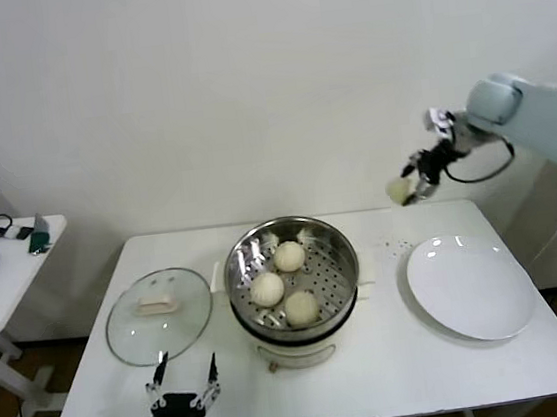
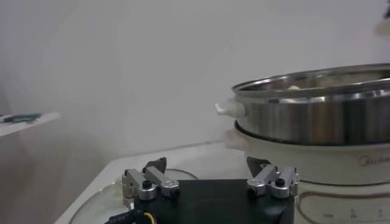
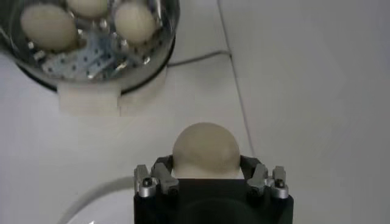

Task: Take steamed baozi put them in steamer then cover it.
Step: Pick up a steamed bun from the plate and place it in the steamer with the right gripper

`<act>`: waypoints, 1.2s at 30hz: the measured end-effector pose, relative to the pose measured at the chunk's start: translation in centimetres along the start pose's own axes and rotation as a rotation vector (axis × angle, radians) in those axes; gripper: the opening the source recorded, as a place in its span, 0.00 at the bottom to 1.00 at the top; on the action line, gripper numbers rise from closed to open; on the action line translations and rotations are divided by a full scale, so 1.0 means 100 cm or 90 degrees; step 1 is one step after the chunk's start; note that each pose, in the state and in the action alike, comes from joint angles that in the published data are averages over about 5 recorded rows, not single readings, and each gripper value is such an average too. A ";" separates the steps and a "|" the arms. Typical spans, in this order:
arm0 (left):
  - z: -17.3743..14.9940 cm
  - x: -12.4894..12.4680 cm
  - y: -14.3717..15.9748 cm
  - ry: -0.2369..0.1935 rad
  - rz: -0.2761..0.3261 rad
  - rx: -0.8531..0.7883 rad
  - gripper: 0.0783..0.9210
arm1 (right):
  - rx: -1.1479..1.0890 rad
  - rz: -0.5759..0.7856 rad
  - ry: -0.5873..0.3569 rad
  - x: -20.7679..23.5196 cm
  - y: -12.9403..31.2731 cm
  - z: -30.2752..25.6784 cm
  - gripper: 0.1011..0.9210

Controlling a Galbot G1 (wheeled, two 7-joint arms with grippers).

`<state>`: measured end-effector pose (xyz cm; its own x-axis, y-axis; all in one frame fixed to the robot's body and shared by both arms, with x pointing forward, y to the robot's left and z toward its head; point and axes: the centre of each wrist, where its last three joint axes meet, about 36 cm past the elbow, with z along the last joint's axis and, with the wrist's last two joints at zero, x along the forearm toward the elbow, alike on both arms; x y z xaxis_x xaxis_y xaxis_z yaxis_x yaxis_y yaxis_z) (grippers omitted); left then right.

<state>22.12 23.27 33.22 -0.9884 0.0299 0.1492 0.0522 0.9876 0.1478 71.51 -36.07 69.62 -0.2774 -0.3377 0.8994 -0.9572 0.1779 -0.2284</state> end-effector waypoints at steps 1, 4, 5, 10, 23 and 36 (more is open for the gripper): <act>0.000 0.000 0.000 0.000 0.002 0.000 0.88 | 0.005 -0.002 -0.003 0.003 0.000 -0.012 0.75; 0.001 0.002 0.000 0.000 0.009 -0.002 0.88 | 0.019 -0.015 -0.010 0.006 0.003 -0.048 0.75; 0.001 0.002 0.000 0.000 0.012 -0.004 0.88 | 0.024 -0.021 -0.011 0.005 0.005 -0.059 0.75; 0.002 0.004 0.002 0.001 0.022 -0.012 0.88 | 0.051 -0.053 -0.008 -0.009 0.017 -0.109 0.75; 0.002 0.003 0.006 0.001 0.019 -0.018 0.88 | 0.121 -0.141 0.044 -0.083 0.059 -0.183 0.75; 0.006 0.001 0.010 0.006 0.015 -0.016 0.88 | 0.153 -0.192 0.102 -0.135 0.084 -0.179 0.76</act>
<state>21.96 24.33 32.84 -0.9854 0.0513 0.1625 0.0790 0.9825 0.1688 68.67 -13.44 62.22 0.0164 -0.1898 0.9817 -0.9910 -0.1334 -0.0092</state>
